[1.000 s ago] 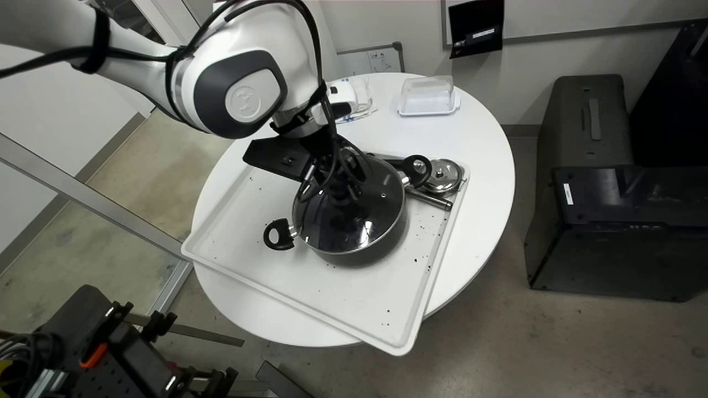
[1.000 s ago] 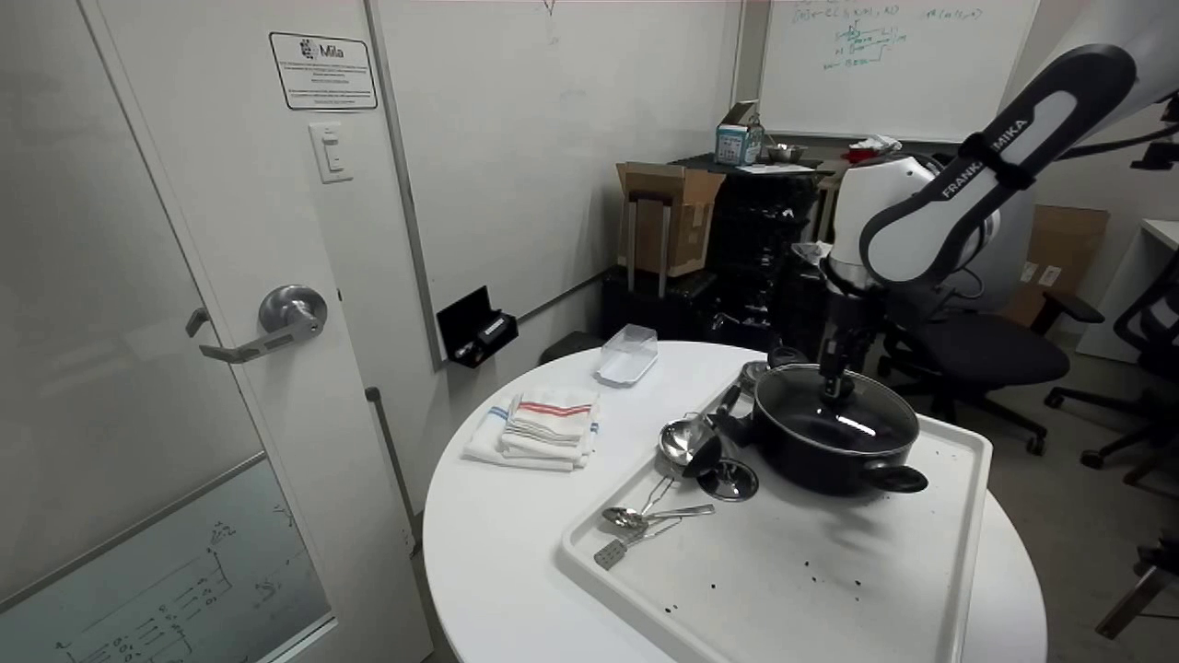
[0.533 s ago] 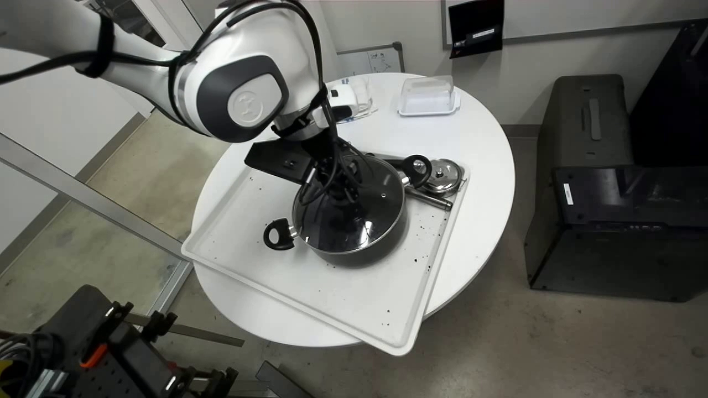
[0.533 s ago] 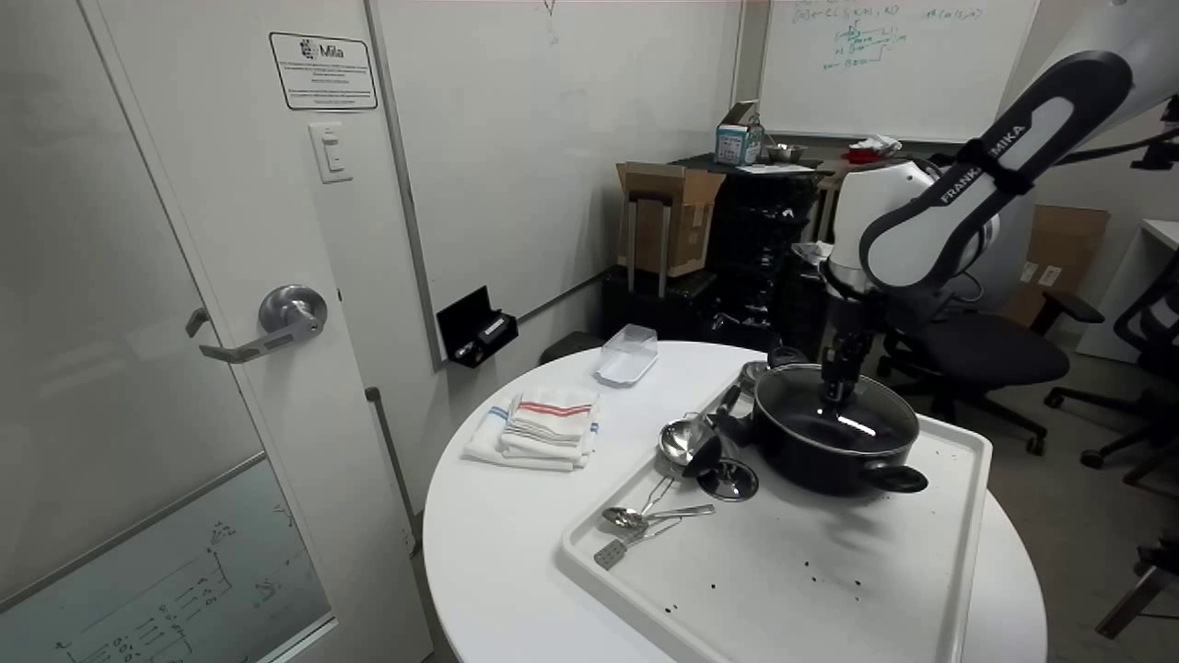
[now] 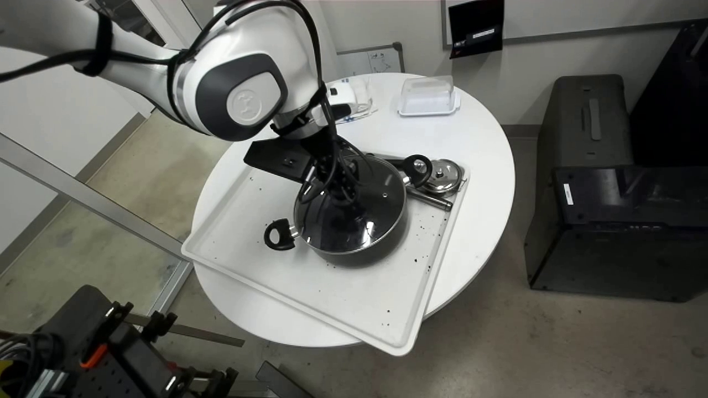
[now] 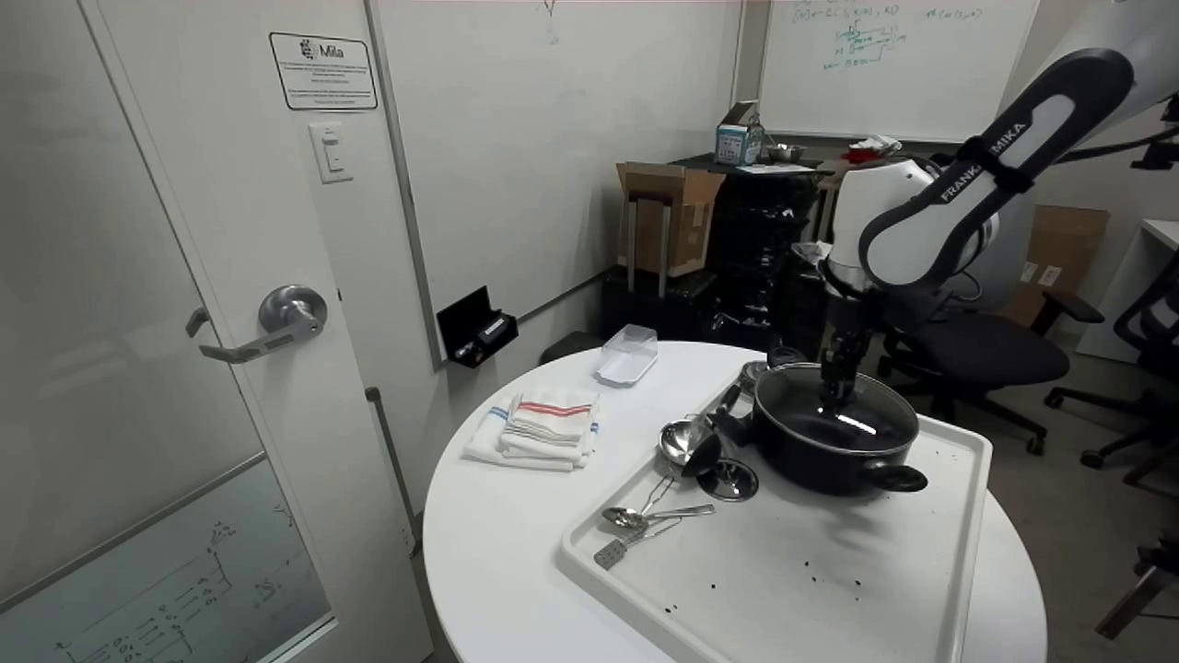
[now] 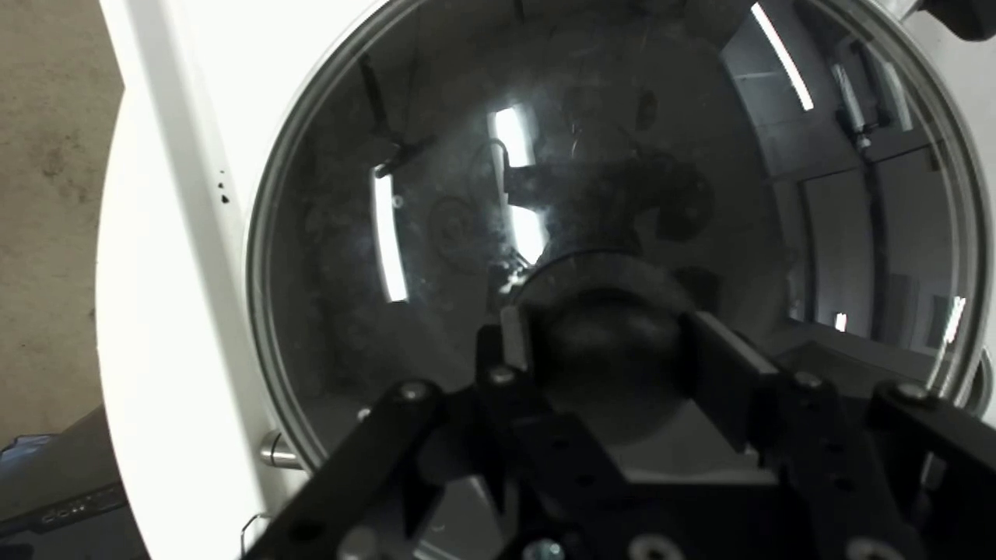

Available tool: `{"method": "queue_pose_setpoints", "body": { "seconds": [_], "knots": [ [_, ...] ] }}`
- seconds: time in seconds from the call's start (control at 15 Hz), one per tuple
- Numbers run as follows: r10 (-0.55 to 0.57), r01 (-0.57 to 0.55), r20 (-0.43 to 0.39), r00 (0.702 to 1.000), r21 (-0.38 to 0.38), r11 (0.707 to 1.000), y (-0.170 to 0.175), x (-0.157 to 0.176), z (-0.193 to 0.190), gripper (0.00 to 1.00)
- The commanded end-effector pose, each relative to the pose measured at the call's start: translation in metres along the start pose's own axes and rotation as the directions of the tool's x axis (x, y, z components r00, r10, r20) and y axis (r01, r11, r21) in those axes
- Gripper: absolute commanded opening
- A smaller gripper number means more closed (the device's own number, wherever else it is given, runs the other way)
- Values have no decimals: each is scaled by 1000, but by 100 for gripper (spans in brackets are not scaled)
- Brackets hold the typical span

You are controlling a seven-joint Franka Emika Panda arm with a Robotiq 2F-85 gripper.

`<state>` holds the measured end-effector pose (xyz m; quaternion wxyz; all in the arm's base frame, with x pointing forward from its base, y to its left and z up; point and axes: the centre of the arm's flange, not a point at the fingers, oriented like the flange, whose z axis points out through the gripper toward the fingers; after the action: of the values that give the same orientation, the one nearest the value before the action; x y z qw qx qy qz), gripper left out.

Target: Remove the lid from the pot

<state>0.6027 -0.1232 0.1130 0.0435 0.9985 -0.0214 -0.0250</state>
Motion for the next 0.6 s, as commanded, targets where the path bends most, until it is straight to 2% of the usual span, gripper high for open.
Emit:
{"method": "queue_pose_setpoints", "body": {
  "seconds": [0.0,0.53],
  "knots": [
    [9,-9,-14,1000,7,1000,11,-6,-6,26],
    [26,-26,-48,999,14,1000,26,-18,-40,26]
  ]
}}
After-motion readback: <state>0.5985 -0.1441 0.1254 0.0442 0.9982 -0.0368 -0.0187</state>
